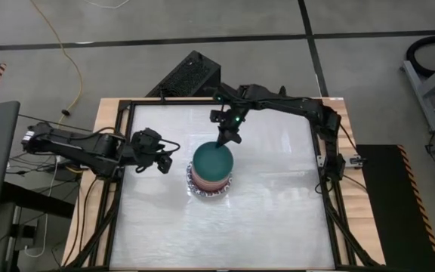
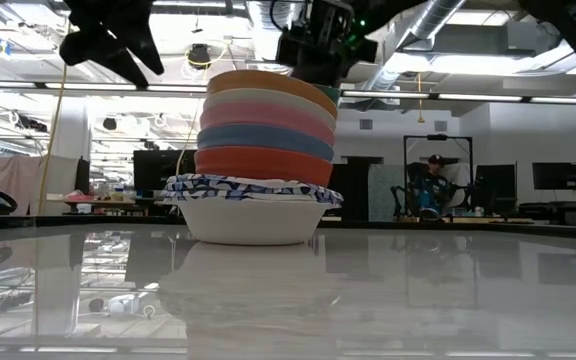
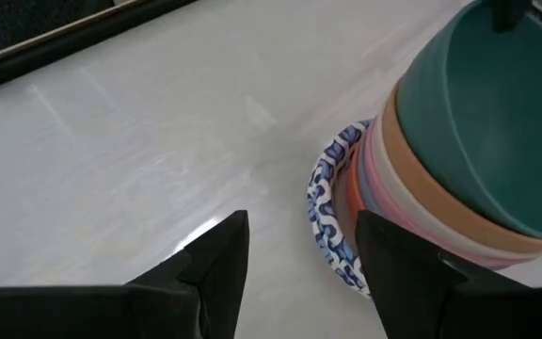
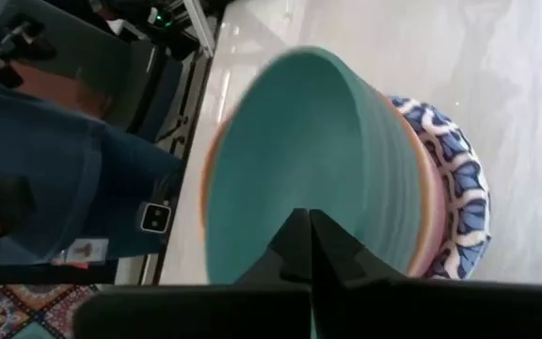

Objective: Nest bowls inside each other
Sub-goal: Stack the dark green bowl on top of the orange bowl

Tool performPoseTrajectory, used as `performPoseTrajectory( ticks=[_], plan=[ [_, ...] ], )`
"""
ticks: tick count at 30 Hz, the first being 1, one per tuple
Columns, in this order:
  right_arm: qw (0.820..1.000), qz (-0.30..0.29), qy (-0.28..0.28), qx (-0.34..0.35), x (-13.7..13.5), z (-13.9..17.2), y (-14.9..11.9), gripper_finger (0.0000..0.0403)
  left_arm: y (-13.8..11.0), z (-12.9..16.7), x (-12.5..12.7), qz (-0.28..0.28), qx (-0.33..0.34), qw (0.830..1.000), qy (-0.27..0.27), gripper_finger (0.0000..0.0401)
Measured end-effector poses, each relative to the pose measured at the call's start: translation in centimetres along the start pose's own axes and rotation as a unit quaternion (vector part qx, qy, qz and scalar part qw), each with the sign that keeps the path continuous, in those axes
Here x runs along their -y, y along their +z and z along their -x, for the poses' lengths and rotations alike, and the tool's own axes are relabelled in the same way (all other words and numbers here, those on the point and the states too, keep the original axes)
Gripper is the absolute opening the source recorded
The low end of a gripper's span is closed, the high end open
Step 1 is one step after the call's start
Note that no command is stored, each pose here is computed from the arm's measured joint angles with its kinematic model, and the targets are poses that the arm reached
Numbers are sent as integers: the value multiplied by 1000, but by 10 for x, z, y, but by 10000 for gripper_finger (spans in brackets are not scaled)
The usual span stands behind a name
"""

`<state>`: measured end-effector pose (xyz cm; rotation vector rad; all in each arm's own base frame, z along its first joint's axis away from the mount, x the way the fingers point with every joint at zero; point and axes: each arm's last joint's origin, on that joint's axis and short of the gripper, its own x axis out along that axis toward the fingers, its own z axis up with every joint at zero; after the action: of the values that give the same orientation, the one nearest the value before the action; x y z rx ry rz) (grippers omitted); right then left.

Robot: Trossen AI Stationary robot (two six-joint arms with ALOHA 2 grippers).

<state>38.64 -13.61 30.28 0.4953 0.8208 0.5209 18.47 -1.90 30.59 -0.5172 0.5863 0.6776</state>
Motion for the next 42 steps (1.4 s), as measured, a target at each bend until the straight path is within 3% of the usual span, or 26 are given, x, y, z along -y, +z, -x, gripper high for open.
performPoseTrajectory(
  ticks=[4, 17, 24, 32, 38, 42],
  plan=[
    [1000, -15, 1, -6, 7, -5, -7, 8, 0, -1, 1, 0, -1, 1000, 2, 185],
    [1000, 16, -17, -5, 10, -7, -7, 13, -6, -16, 9, -15, -18, 1000, 21, 185],
    [1000, -8, -14, -19, 20, -18, -21, 13, -7, -21, 12, -12, -23, 999, 23, 185],
    [1000, -3, -16, -7, 9, -8, -18, 13, -5, -20, 13, -17, 1, 999, 29, 185],
    [999, 30, -23, 22, -20, 18, -13, 13, 13, -18, 34, -90, 84, 991, -62, 182],
    [997, 45, -53, 38, -39, 35, -12, 13, 19, -21, 48, -148, 114, 975, -119, 144]
  ],
)
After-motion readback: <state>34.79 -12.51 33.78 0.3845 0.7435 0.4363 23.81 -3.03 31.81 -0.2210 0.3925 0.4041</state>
